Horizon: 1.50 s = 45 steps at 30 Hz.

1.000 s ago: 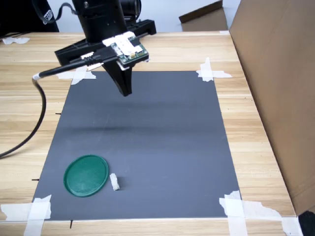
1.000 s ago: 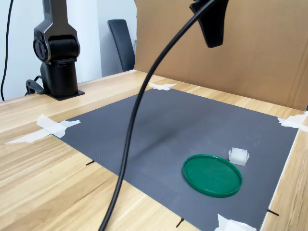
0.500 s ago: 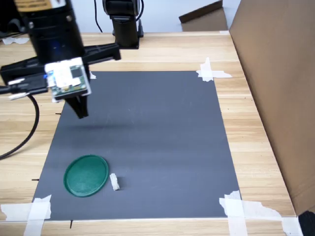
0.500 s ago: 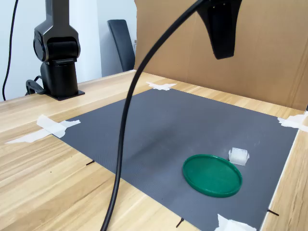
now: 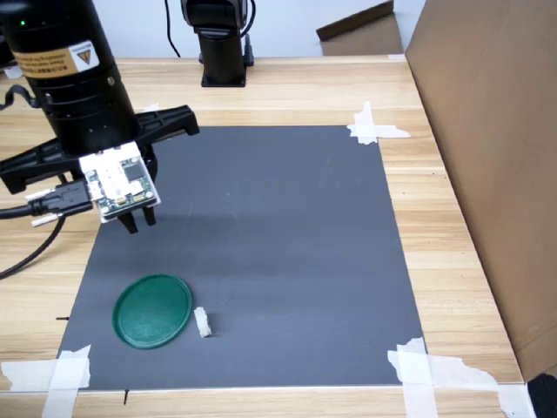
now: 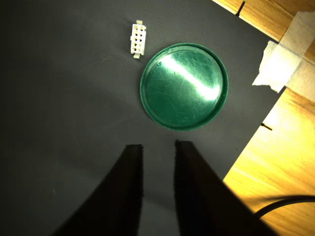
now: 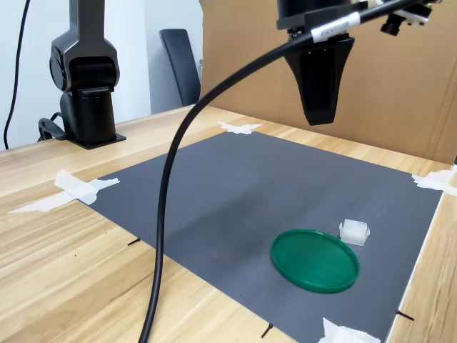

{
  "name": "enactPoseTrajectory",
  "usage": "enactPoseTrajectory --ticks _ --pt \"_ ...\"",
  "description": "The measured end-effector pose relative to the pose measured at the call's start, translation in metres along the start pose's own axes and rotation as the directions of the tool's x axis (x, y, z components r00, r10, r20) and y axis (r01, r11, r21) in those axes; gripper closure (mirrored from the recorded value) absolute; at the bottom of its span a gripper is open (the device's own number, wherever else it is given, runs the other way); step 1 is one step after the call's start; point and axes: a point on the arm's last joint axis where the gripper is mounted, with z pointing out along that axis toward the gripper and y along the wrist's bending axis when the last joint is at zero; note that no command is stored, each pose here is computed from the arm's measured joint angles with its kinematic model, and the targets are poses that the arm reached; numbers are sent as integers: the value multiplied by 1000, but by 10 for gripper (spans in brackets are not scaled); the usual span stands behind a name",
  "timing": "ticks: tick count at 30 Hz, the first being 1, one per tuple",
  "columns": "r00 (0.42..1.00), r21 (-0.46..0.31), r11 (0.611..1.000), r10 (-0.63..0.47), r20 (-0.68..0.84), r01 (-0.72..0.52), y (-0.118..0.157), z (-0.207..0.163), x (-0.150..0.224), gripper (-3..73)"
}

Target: Grasp a white terminal and put it in the green lid.

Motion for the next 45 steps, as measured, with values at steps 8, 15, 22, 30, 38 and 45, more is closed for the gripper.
enactPoseTrajectory --ticks 8,15,22,30,38,45 --pt "992 9 992 -128 1 128 3 0 -3 76" --pt "1000 -60 998 16 10 -16 17 14 -13 -7" --pt "998 -69 996 57 -41 -60 31 50 -24 24" --pt "994 -23 998 55 -95 -58 28 84 -24 35" --pt "994 -40 999 8 -107 -12 20 94 -40 37" --pt "991 -60 998 -6 -137 -2 21 119 -38 45"
